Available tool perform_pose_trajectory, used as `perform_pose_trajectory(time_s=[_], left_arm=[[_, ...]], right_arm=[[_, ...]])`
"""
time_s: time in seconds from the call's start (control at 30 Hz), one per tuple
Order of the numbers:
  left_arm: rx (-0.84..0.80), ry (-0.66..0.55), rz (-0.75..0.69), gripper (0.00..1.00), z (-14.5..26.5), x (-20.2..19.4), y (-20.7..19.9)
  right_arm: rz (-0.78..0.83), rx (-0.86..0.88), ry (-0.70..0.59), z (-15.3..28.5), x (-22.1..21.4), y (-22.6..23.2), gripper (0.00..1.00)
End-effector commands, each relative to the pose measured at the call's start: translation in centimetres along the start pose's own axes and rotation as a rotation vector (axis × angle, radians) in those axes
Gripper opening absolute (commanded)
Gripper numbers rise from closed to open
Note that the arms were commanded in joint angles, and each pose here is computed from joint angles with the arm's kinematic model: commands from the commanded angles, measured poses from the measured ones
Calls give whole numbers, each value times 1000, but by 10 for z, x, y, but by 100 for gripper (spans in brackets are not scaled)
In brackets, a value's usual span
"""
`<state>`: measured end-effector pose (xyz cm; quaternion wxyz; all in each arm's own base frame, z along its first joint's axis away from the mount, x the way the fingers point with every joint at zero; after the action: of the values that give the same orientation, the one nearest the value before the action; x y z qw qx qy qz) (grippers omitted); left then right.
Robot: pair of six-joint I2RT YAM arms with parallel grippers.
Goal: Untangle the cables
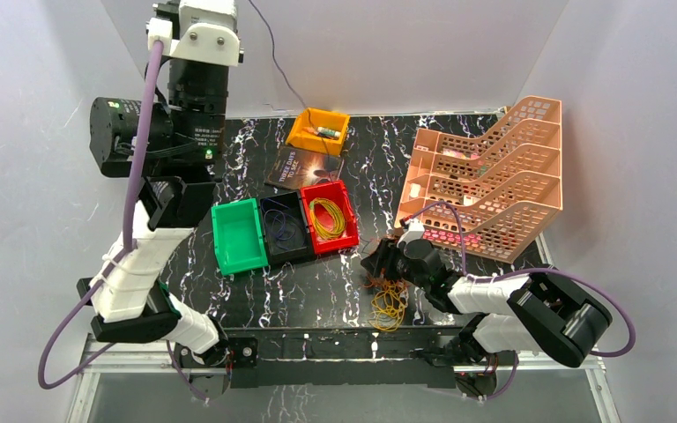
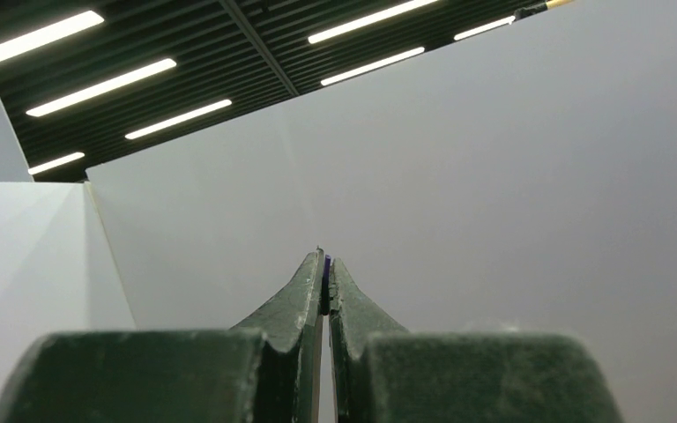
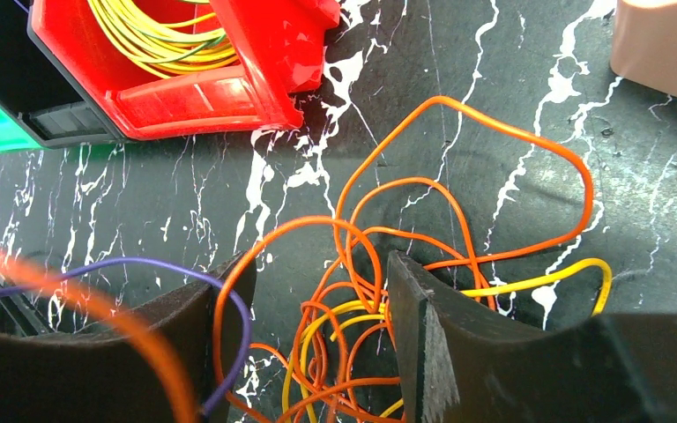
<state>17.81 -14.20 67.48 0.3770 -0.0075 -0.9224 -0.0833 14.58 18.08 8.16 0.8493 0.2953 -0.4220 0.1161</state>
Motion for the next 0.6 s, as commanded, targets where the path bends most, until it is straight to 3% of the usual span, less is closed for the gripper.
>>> perform_pose_trajectory(time_s=[0.0, 0.3, 0.43, 0.57], left_arm=[[100, -142, -10, 0, 0, 35, 34], [120, -181, -39, 0, 0, 42, 41], [127, -215, -38, 0, 0, 50, 47], [129, -230, -33, 0, 0, 54, 50]], right_arm=[[17, -89, 154, 9, -33, -18, 66], [18, -90, 161, 9, -33, -19, 67], [18, -87, 166, 9, -35, -19, 60], [18, -85, 166, 9, -35, -19, 60]])
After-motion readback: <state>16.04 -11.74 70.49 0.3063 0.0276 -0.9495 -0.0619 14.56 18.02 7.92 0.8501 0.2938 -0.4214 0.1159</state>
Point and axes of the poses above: each gripper's point midway between its finger pads, its own z axis back along the fingers, its own y axis along the line the jaws close on, x = y × z, the point moved 10 cm from there along z, back along the fingers, and after that the axes turned 12 degrees about z, right-handed, at the moved point
